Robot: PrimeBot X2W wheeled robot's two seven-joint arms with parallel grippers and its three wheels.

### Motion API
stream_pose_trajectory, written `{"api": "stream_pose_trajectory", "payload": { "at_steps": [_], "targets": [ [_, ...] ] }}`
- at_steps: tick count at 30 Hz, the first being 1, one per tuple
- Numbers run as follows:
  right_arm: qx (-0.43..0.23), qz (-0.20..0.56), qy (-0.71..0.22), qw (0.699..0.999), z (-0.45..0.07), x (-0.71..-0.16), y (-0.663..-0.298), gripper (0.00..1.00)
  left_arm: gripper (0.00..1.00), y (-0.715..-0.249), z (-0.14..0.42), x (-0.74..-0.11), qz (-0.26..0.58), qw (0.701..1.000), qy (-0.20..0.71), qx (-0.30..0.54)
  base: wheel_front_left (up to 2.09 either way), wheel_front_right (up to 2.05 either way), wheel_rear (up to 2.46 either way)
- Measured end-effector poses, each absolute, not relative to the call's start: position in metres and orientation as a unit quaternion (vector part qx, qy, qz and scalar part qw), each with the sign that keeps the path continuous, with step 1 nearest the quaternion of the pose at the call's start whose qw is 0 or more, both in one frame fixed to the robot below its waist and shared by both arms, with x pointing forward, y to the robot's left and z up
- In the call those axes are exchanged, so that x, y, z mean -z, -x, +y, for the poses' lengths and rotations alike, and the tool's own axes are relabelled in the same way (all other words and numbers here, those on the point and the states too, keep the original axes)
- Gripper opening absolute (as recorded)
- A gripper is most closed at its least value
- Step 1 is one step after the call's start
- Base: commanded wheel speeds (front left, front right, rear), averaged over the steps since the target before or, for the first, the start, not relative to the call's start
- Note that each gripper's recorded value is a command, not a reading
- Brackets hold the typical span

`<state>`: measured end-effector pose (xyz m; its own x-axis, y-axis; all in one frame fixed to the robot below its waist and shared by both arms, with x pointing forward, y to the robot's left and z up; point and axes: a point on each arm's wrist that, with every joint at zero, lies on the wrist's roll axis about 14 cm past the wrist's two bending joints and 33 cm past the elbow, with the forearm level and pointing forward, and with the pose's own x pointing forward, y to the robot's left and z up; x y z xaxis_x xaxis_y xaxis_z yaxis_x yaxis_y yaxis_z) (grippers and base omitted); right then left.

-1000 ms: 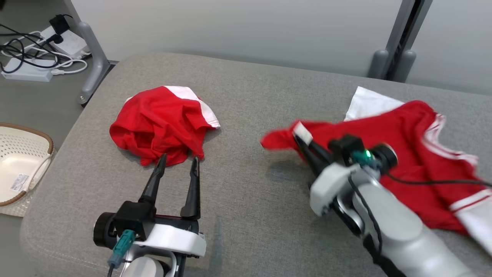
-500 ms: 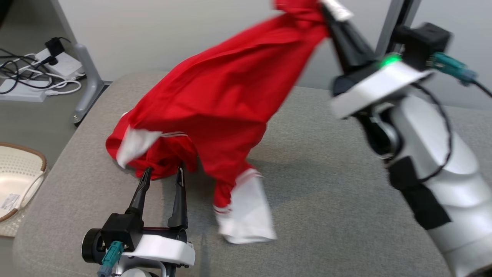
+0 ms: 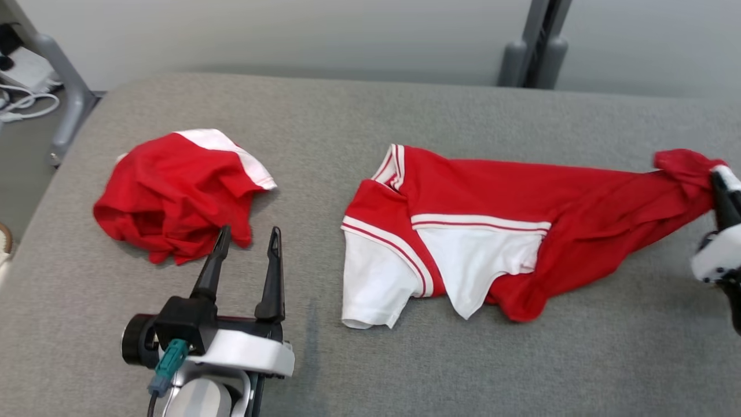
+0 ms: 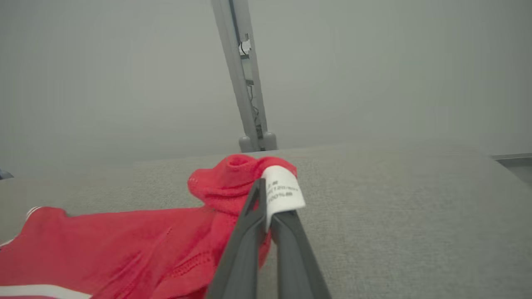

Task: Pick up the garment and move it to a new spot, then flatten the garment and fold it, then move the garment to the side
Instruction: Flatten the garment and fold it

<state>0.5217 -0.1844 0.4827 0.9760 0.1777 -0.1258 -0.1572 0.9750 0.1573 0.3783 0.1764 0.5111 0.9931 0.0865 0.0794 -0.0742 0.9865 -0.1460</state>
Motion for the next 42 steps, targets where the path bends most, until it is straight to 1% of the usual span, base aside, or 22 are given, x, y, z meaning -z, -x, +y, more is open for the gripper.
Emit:
{"api": "stream_pose_trajectory", "payload": {
  "at_steps": [1, 2, 3, 7, 9, 12, 15, 20, 23, 24, 25, 26, 27, 29, 31, 35, 39, 42],
  "targets": [
    [-0.067, 0.083, -0.075, 0.991, -0.196, -0.472, -0.52, 0.0, 1.0, -0.383, 0.174, -0.509, -0.04, 0.996, 0.071, -0.036, 0.0, 0.0, 0.0],
    [-0.045, 0.093, -0.08, 0.991, -0.21, -0.464, -0.518, 0.87, 1.0, -0.387, 0.171, -0.508, -0.038, 0.996, 0.068, -0.031, 0.0, 0.0, 0.0],
    [-0.025, 0.101, -0.083, 0.991, -0.223, -0.457, -0.517, 1.0, 1.0, -0.392, 0.17, -0.507, -0.037, 0.997, 0.067, -0.027, 0.0, 0.0, 0.0],
    [0.028, 0.146, -0.056, 0.987, -0.265, -0.427, -0.503, 1.0, 1.0, -0.41, 0.155, -0.503, -0.033, 0.997, 0.068, -0.003, 0.0, 0.0, 0.0],
    [0.047, 0.152, -0.057, 0.986, -0.277, -0.422, -0.499, 1.0, 1.0, -0.415, 0.148, -0.502, -0.032, 0.997, 0.069, 0.007, 0.0, 0.0, 0.0],
    [0.052, 0.147, -0.059, 0.986, -0.276, -0.425, -0.494, 1.0, 1.0, -0.418, 0.138, -0.502, -0.032, 0.997, 0.073, 0.022, 0.0, 0.0, 0.0],
    [0.038, 0.105, -0.057, 0.992, -0.269, -0.451, -0.501, 1.0, 1.0, -0.418, 0.135, -0.508, -0.041, 0.996, 0.074, 0.026, 0.0, 0.0, 0.0],
    [-0.014, 0.025, -0.038, 0.999, -0.238, -0.5, -0.5, 1.0, 1.0, -0.413, 0.132, -0.522, -0.058, 0.995, 0.081, 0.029, 0.0, 0.0, 0.0],
    [-0.035, -0.028, -0.074, 0.996, -0.214, -0.529, -0.49, 1.0, 1.0, -0.406, 0.133, -0.527, -0.064, 0.994, 0.088, 0.025, 0.0, 0.0, 0.0],
    [-0.049, -0.035, -0.069, 0.996, -0.206, -0.533, -0.484, 1.0, 1.0, -0.403, 0.134, -0.529, -0.066, 0.994, 0.089, 0.023, 0.0, 0.0, 0.0],
    [-0.102, -0.083, -0.035, 0.991, -0.175, -0.558, -0.449, 1.0, 1.0, -0.389, 0.138, -0.538, -0.078, 0.992, 0.095, 0.017, 0.0, 0.0, 0.0],
    [-0.115, -0.092, -0.042, 0.988, -0.163, -0.56, -0.437, 1.0, 1.0, -0.383, 0.139, -0.535, -0.074, 0.993, 0.096, 0.015, 0.0, 0.0, 0.0],
    [-0.117, -0.095, -0.047, 0.987, -0.16, -0.56, -0.433, 1.0, 1.0, -0.382, 0.139, -0.534, -0.073, 0.993, 0.096, 0.015, 0.0, 0.0, 0.0],
    [-0.128, -0.091, -0.025, 0.987, -0.153, -0.554, -0.422, 1.0, 1.0, -0.377, 0.138, -0.528, -0.063, 0.993, 0.101, 0.015, 0.0, 0.0, 0.0],
    [-0.13, -0.084, -0.03, 0.988, -0.148, -0.548, -0.417, 1.0, 1.0, -0.376, 0.137, -0.528, -0.063, 0.993, 0.101, 0.017, 0.0, 0.0, 0.0],
    [-0.163, -0.072, -0.015, 0.984, -0.126, -0.538, -0.41, 1.0, 1.0, -0.372, 0.141, -0.526, -0.061, 0.993, 0.099, 0.011, 0.0, 0.0, 0.0],
    [-0.224, -0.051, 0.015, 0.973, -0.093, -0.523, -0.401, 1.0, 1.0, -0.368, 0.146, -0.526, -0.061, 0.993, 0.098, 0.003, 0.0, 0.0, 0.0],
    [-0.293, -0.009, 0.069, 0.954, -0.064, -0.491, -0.385, 1.0, 1.0, -0.364, 0.151, -0.524, -0.059, 0.993, 0.098, -0.003, 0.0, 0.0, 0.0]
  ]
}}
